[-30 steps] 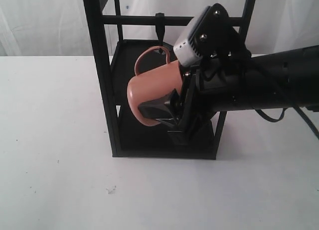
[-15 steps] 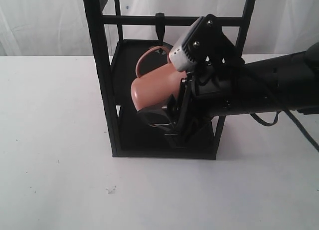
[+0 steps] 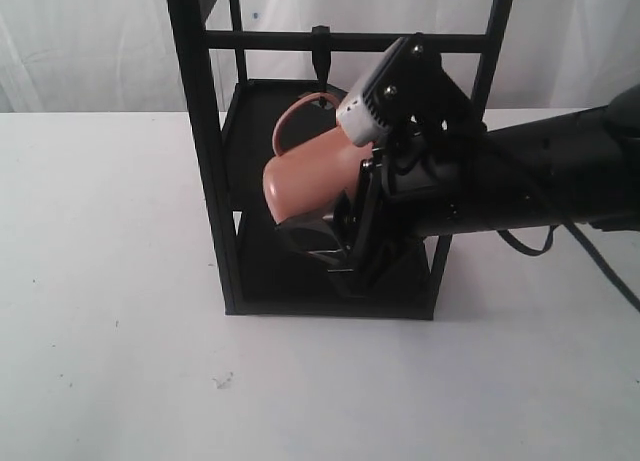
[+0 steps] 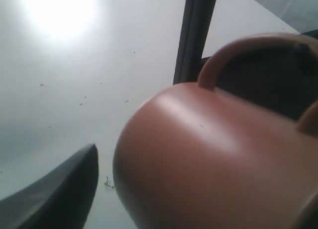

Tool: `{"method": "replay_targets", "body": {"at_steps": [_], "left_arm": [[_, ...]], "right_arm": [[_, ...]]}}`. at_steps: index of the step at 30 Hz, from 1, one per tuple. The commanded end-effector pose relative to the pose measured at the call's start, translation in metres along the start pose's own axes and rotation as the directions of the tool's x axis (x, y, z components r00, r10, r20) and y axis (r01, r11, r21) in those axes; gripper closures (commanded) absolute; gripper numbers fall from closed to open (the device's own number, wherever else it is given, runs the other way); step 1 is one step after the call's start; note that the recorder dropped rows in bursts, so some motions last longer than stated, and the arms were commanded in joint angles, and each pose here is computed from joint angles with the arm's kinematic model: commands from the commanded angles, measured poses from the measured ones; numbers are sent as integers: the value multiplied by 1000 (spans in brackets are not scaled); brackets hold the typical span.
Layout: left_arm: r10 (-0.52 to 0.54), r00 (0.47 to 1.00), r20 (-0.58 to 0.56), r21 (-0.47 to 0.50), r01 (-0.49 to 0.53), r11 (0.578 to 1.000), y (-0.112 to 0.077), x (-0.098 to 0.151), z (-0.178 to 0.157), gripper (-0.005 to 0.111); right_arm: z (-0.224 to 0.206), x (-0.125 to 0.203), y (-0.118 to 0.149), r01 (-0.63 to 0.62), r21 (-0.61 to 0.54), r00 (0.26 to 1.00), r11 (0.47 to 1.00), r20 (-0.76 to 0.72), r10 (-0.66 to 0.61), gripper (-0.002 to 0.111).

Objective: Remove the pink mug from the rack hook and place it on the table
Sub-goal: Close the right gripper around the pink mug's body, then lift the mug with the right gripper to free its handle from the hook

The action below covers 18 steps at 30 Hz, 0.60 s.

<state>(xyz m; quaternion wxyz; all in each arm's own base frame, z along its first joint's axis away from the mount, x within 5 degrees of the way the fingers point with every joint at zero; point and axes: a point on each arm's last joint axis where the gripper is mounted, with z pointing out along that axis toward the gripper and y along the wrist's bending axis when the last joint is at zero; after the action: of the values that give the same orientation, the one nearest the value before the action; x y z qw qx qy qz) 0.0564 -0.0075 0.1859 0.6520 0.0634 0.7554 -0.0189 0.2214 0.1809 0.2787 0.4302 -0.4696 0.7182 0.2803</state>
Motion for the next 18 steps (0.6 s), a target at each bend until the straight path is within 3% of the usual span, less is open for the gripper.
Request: {"method": "replay_targets", "body": {"at_steps": [1,14,17,18], "left_arm": [[-6,1000,-2,-2,6,1000,0,1,0,107],[-6,1000,-2,-2,6,1000,0,1,0,107],[-6,1000,-2,-2,6,1000,0,1,0,107],[-6,1000,-2,-2,6,1000,0,1,0,107]], "right_arm": [[5,2,0,-22,-18,1000,1000,-8,22,46],[5,1,-1,-22,-14,1000,1000,4,22,47],[5,0,-1,-33,-13,999,999,14,33,57],[5,-1,-1,-44,-13,999,999,20,44,66]]}}
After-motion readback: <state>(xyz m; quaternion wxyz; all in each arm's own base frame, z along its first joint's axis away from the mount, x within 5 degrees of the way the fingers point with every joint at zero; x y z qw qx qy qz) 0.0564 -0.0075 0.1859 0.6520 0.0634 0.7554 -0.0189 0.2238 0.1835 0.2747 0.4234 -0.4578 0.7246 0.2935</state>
